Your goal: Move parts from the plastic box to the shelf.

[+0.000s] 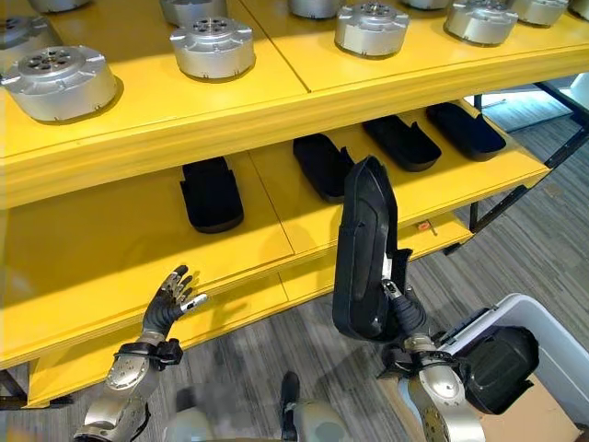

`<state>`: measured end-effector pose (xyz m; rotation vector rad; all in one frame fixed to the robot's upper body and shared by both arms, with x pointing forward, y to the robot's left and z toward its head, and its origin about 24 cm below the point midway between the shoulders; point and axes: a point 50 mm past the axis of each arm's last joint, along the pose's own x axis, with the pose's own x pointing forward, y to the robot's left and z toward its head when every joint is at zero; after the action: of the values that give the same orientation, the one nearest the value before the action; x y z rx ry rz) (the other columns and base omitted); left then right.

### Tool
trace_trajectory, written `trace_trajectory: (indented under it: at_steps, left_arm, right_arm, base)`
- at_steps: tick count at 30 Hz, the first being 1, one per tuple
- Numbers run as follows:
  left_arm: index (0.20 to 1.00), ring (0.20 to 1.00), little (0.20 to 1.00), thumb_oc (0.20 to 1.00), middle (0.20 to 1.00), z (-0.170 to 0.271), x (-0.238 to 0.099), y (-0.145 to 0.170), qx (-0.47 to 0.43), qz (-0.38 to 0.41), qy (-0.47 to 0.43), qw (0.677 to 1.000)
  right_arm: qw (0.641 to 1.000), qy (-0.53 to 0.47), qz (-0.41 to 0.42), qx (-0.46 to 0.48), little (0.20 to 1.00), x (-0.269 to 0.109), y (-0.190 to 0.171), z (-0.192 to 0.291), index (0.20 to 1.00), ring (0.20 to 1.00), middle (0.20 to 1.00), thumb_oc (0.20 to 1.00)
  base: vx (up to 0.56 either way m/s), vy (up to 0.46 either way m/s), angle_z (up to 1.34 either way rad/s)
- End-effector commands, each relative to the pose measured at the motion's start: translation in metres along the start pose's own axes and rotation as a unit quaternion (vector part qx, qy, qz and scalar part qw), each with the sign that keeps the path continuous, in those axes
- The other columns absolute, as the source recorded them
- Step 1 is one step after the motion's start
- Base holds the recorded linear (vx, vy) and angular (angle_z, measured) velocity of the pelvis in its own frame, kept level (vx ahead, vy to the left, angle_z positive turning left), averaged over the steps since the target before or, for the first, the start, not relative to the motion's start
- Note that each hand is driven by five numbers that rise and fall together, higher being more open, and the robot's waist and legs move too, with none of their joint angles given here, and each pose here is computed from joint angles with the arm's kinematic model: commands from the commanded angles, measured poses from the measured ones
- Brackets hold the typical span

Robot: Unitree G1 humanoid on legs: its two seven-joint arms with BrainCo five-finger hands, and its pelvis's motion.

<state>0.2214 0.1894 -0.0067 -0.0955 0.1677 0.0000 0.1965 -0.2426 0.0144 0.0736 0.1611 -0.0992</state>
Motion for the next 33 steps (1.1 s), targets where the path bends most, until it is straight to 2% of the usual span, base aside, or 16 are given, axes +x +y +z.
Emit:
trace_trajectory:
  at_steps: [1, 9, 13, 20, 27, 33]
  left_arm:
    - [1.000, 1.000, 1.000, 1.000, 1.000, 0.023, -0.013, 0.021, 0.023, 0.021, -0.055, 0.998]
    - [1.000, 1.000, 1.000, 1.000, 1.000, 0.031, -0.014, 0.034, 0.050, 0.015, -0.062, 0.997]
    - [1.000, 1.000, 1.000, 1.000, 1.000, 0.028, -0.018, 0.044, 0.070, 0.033, -0.051, 0.996]
    - [1.000, 1.000, 1.000, 1.000, 1.000, 0.023, -0.017, 0.039, 0.066, 0.021, -0.037, 0.997]
    - [1.000, 1.000, 1.000, 1.000, 1.000, 0.026, -0.018, 0.040, 0.068, 0.030, -0.036, 0.997]
    - [1.000, 1.000, 1.000, 1.000, 1.000, 0.034, -0.013, 0.036, 0.058, 0.028, -0.049, 0.997]
  right_arm:
    - [0.995, -0.084, 0.054, 0.011, 0.200, -0.002, 0.018, 0.031, 0.200, 0.200, 0.200, 0.200]
    - [0.994, -0.086, 0.063, 0.027, 0.200, 0.000, 0.025, 0.031, 0.200, 0.200, 0.200, 0.200]
    - [0.991, -0.084, 0.101, 0.031, 0.200, 0.000, 0.038, 0.031, 0.200, 0.200, 0.200, 0.200]
    - [0.981, -0.092, 0.166, 0.025, 0.200, 0.009, 0.067, 0.038, 0.200, 0.200, 0.200, 0.200]
    - [0.956, -0.129, 0.260, 0.037, 0.200, 0.040, 0.137, 0.064, 0.200, 0.200, 0.200, 0.200]
    - [0.953, -0.156, 0.254, 0.052, 0.200, 0.062, 0.167, 0.088, 0.200, 0.200, 0.200, 0.200]
  base:
    - [0.16, 0.381, -0.01]
    - [0.11, 0.242, -0.08]
    - [0.03, 0.125, 0.34]
    - [0.00, 0.041, 0.50]
    - [-0.02, 0.000, 0.28]
    - [-0.02, -0.002, 0.33]
